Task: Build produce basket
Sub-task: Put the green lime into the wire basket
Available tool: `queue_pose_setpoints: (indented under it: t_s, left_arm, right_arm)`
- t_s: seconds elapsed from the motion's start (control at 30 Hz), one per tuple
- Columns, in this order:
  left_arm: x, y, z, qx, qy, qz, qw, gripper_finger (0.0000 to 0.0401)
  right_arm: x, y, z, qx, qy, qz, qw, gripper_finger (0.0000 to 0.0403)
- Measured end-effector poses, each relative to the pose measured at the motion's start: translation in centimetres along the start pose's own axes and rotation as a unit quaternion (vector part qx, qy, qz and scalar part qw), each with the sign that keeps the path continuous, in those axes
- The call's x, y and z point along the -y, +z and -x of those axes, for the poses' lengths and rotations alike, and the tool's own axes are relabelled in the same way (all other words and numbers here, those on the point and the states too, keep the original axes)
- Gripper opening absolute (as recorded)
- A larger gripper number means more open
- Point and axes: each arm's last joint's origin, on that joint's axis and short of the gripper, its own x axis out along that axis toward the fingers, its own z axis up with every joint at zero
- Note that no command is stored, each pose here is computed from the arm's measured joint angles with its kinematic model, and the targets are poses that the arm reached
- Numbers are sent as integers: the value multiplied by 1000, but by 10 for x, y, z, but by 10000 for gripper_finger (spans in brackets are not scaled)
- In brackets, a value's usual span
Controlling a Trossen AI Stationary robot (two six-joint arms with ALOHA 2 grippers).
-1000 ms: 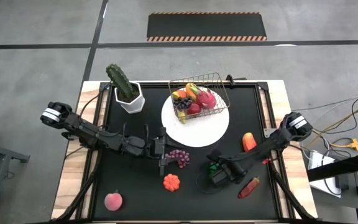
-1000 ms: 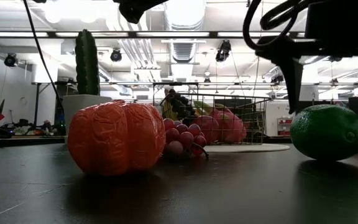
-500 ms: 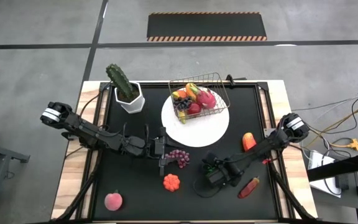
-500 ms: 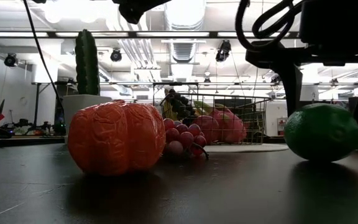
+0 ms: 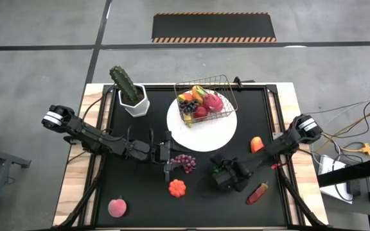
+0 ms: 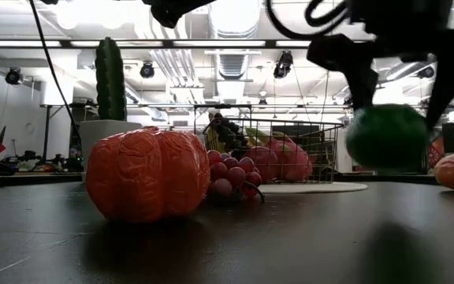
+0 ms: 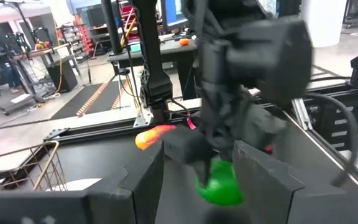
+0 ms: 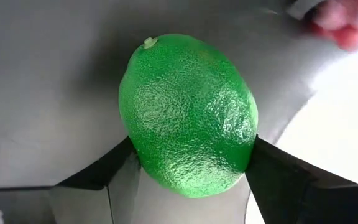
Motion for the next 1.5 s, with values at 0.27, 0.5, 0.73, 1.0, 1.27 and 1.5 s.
queue_pose_setpoints:
  t_s: [0.27,0.5,0.73,1.0,1.27,1.5]
  left_arm:
    - [-1,1,3,-10,-2,-42,999,173]
    - [-6,10,13,-4,-1,-75,997,173]
    - [-10,12,26,4,2,-87,996,173]
    - [-13,4,34,-1,2,-76,997,173]
    - [-12,3,35,-3,1,-78,997,173]
    - [-12,3,35,-4,2,-78,997,173]
  right_arm:
    - [35,-32,52,89,-28,-144,985,241]
    - [65,-61,105,252,-122,-274,920,242]
    - [92,-94,119,341,-217,-414,816,243]
    - [125,-133,73,331,-244,-580,703,244]
    - [146,-181,51,217,-256,-680,652,244]
    - [146,-198,47,163,-255,-699,648,248]
